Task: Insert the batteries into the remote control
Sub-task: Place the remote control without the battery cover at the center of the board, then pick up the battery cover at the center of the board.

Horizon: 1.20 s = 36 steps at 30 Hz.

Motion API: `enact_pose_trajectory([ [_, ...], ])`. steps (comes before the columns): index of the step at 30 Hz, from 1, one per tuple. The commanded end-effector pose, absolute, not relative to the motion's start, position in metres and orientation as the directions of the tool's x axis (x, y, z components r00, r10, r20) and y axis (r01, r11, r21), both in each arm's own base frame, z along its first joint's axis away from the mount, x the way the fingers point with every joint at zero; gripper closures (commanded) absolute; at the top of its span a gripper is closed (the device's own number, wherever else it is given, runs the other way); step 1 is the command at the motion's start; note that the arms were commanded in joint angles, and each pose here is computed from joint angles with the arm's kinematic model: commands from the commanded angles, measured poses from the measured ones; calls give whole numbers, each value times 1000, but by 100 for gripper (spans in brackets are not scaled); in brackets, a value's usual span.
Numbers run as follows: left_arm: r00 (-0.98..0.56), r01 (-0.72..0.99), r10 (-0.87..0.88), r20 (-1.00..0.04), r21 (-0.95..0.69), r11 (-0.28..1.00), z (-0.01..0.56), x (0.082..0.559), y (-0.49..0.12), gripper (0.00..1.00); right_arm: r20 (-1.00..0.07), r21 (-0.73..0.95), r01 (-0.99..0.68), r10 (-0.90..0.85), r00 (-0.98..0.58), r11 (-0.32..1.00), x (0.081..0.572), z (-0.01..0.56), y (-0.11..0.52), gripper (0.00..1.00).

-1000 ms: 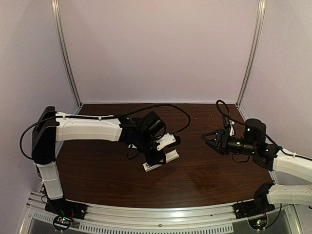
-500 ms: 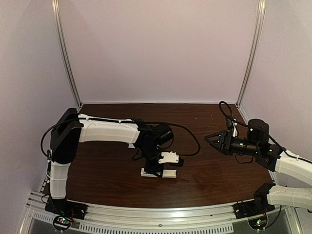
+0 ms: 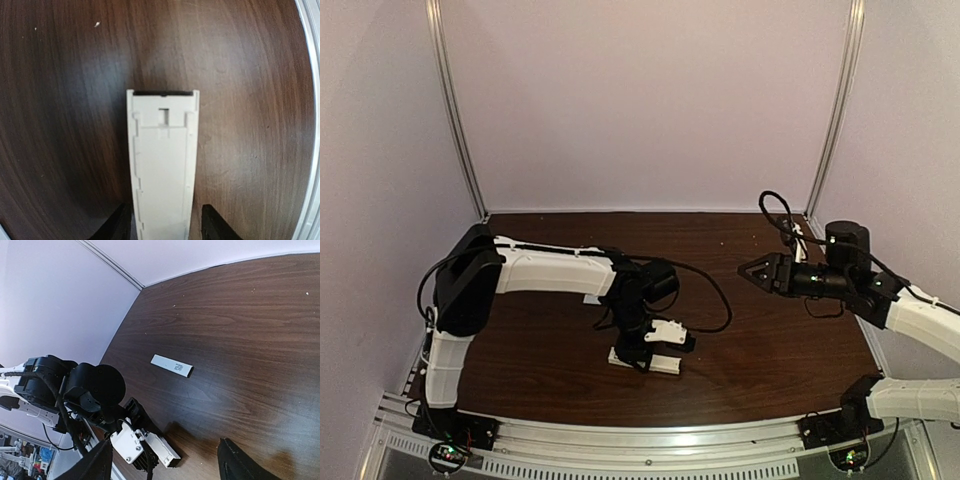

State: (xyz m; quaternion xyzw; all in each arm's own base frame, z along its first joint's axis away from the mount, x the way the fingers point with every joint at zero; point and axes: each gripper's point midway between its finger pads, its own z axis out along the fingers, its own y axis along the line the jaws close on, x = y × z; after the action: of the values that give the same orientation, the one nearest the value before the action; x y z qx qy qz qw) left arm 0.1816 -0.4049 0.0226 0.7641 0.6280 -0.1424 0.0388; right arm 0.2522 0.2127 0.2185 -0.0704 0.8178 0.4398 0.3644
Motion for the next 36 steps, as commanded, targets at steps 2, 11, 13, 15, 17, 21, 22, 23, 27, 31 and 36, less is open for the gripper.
enact_pose_trajectory([
  [2, 180, 968, 949, -260, -126, -218, 26, 181, -407, 43, -774, 534, -478, 175, -609, 697, 272, 243, 200, 26],
  [11, 165, 986, 809, -563, 86, -141, 157, 193, -431, 7, -866, 365, -581, 36, -498, 727, 304, 266, 212, 16],
  [13, 141, 989, 771, -621, 115, -89, 185, 195, -422, 3, -867, 335, -610, -19, -498, 719, 312, 259, 220, 15],
  [15, 76, 995, 732, -677, 100, -11, 206, 202, -408, 2, -862, 316, -652, -78, -501, 689, 316, 254, 231, 15],
  [17, 0, 996, 680, -734, 64, 69, 223, 213, -391, 3, -864, 298, -713, -137, -484, 635, 319, 251, 244, 13],
  [21, -103, 975, 525, -845, 19, 223, 256, 229, -358, 2, -836, 235, -796, -302, -458, 558, 328, 230, 274, 12],
  [22, -113, 969, 490, -865, 14, 248, 261, 230, -351, 2, -823, 210, -808, -346, -449, 550, 332, 222, 282, 12],
  [23, -116, 964, 460, -881, 11, 264, 266, 230, -345, 3, -809, 185, -821, -390, -439, 540, 335, 214, 289, 12],
  [27, -126, 955, 404, -906, -1, 296, 279, 225, -332, 2, -724, 133, -860, -543, -424, 493, 348, 177, 317, 13],
  [31, -155, 944, 401, -903, -15, 330, 278, 227, -326, 3, -654, 137, -885, -630, -418, 446, 357, 142, 345, 14],
  [36, -153, 937, 383, -911, -11, 349, 278, 225, -320, 3, -579, 102, -909, -719, -385, 405, 364, 96, 375, 14],
])
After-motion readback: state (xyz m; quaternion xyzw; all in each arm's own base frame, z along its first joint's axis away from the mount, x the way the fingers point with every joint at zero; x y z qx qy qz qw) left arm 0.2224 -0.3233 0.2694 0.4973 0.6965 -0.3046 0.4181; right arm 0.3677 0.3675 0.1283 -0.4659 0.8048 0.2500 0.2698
